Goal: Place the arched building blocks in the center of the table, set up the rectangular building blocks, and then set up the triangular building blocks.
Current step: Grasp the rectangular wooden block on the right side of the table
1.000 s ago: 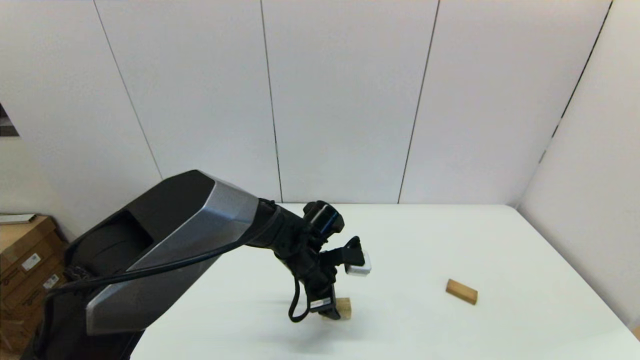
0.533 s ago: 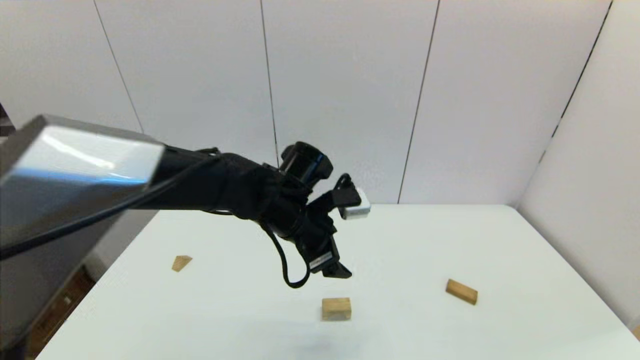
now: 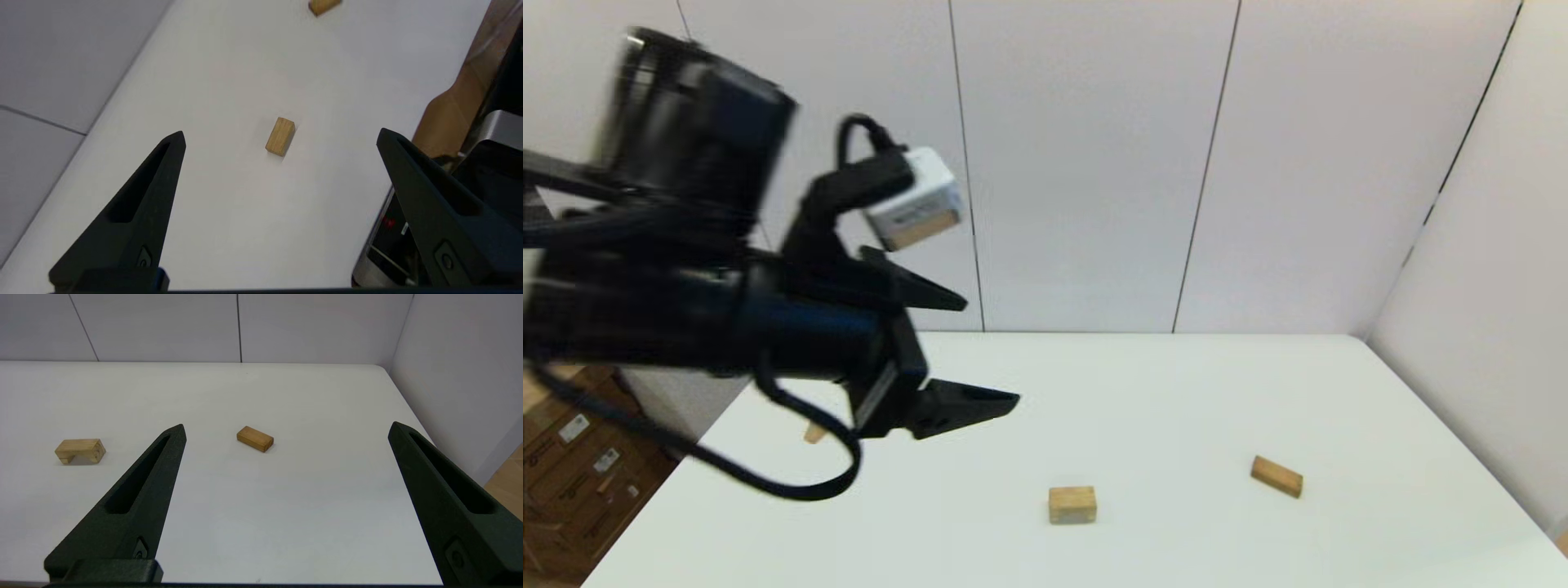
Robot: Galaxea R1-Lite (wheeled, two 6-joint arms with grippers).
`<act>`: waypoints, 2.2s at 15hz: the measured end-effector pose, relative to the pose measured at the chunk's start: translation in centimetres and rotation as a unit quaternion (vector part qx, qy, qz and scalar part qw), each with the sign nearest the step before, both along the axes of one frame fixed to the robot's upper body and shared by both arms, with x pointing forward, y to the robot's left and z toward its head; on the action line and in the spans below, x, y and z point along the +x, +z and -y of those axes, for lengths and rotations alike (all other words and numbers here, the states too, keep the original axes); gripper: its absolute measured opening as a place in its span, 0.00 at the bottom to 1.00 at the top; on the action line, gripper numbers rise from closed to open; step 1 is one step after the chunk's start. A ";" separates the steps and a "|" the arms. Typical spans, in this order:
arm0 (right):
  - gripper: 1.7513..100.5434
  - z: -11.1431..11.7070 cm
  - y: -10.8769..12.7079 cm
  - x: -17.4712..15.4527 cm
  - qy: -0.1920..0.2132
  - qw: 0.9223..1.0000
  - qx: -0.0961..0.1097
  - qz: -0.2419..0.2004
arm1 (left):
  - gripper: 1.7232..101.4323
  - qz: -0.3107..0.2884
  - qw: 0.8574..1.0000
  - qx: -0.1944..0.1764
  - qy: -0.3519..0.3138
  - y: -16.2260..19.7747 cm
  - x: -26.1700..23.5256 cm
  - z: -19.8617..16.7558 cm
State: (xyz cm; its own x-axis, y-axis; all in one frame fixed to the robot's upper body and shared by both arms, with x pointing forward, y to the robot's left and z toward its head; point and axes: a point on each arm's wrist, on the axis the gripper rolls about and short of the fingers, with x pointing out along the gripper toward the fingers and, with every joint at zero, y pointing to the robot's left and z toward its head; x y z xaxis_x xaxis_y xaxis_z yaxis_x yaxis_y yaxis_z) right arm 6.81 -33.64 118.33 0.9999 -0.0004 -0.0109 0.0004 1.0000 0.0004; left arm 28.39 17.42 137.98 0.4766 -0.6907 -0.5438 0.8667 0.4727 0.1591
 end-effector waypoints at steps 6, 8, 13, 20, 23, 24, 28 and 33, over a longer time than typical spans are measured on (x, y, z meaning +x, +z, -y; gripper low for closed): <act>0.97 0.0 0.0 0.0 0.000 1.000 0.000 0.000 | 0.95 0.091 0.984 -0.066 0.136 -0.2 -11.8 -12.0; 0.97 0.0 0.0 0.0 0.000 1.000 0.000 0.000 | 0.95 0.125 0.967 -0.101 0.197 -1.3 -15.7 -14.2; 0.97 0.0 0.0 0.0 0.000 1.000 0.000 0.000 | 0.96 0.183 0.907 -0.201 0.321 -4.1 -22.7 -15.8; 0.97 0.0 0.0 0.0 0.000 1.000 0.000 0.000 | 0.96 0.218 0.877 -0.192 0.382 -11.8 -25.2 -15.6; 0.97 0.0 0.0 0.0 0.000 1.000 0.000 0.000 | 0.96 0.209 0.856 -0.164 0.443 -15.1 -24.3 -15.9; 0.97 0.0 0.0 0.0 0.000 1.000 0.000 0.000 | 0.96 0.207 0.857 -0.155 0.446 -15.9 -23.9 -15.9; 0.97 0.0 0.0 0.0 0.000 1.000 0.000 0.000 | 0.96 0.242 0.855 -0.143 0.436 -18.9 -21.9 -15.9; 0.97 0.0 0.0 0.0 0.000 1.000 0.000 0.000 | 0.96 0.214 0.842 -0.200 0.452 -19.7 -21.5 -15.9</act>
State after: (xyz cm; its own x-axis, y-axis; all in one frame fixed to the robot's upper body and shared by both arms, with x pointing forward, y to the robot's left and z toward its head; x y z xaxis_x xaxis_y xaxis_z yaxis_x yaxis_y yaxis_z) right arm 6.81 -33.64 118.33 0.9999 0.0000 -0.0113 0.0000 1.0000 0.0000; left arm 6.88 33.31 118.25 0.9996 -0.0272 0.0013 0.0272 0.9990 0.0356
